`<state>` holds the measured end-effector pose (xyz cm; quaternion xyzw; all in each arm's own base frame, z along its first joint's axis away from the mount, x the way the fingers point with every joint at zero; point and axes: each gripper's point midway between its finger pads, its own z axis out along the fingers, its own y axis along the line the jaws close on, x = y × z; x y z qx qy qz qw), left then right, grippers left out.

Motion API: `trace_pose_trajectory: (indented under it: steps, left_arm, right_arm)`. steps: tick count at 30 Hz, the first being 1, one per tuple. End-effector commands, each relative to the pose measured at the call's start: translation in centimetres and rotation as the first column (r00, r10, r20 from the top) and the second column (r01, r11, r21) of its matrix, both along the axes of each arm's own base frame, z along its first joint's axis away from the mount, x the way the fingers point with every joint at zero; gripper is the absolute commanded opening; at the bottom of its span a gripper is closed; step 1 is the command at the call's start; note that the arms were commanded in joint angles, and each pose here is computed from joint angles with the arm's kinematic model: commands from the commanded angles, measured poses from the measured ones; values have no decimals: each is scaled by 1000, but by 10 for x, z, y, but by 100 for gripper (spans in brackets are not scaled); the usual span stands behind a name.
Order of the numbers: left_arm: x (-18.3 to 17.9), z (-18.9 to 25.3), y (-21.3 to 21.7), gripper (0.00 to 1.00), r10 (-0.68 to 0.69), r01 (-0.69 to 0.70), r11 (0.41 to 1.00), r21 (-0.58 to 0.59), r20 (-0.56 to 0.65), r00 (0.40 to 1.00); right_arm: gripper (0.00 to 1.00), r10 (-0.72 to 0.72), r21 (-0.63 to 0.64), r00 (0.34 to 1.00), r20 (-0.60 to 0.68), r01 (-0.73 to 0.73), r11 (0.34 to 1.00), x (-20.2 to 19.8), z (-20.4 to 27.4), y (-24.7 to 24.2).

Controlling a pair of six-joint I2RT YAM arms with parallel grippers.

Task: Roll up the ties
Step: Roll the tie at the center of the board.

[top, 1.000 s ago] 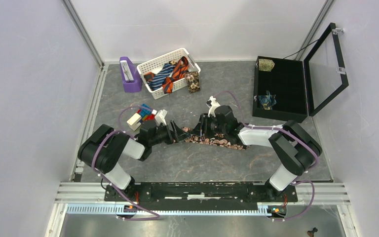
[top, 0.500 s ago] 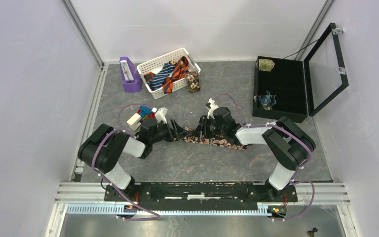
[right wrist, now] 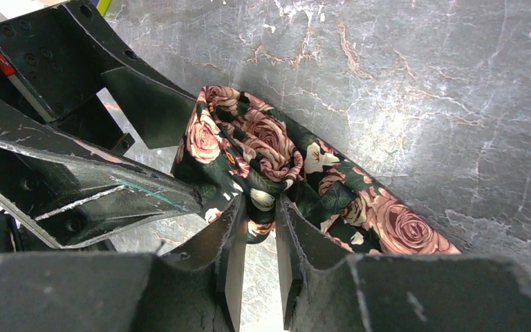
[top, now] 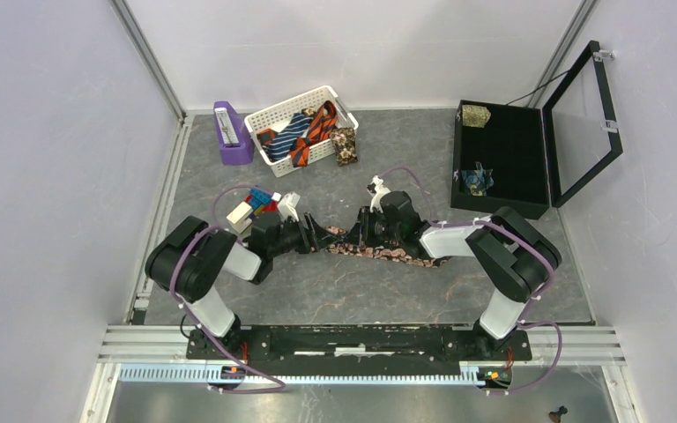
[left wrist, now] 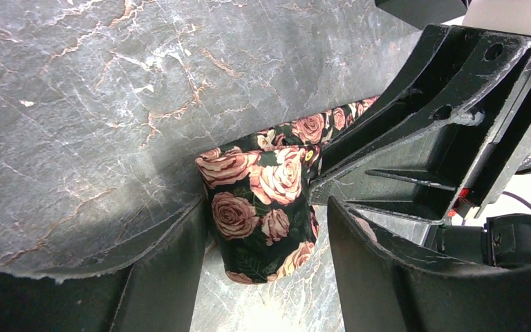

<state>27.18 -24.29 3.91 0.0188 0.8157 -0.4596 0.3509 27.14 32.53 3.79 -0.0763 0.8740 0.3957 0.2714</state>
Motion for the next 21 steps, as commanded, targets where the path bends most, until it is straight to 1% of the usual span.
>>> trace_pose_trajectory:
  steps: [1,9,13,17,20,21]
  left_arm:
    - [-9,-17,4,69,-22,23,999,43,-26,999]
    - [-15,-14,-3,67,-66,66,998,-2,-30,997]
    - [-16,-14,-7,62,-79,78,996,-38,-38,996]
    - [-16,-12,-9,56,-79,77,995,-61,-36,996]
    - [-14,-13,-9,47,-70,68,996,-53,-42,997]
    - [-14,-13,-8,42,-68,66,997,-50,-43,997]
  right_arm:
    - [26,-13,-22,1000,20,14,1000,7,-6,-3]
    - [25,-13,-34,1000,7,13,999,3,-16,-7]
    - [25,-12,-39,1000,-1,12,999,3,-20,-7]
    - [25,-11,-42,1000,-2,11,999,3,-22,-8]
    - [25,-10,-38,1000,1,10,999,3,-20,-8]
    - [25,-9,-38,1000,4,9,999,3,-19,-7]
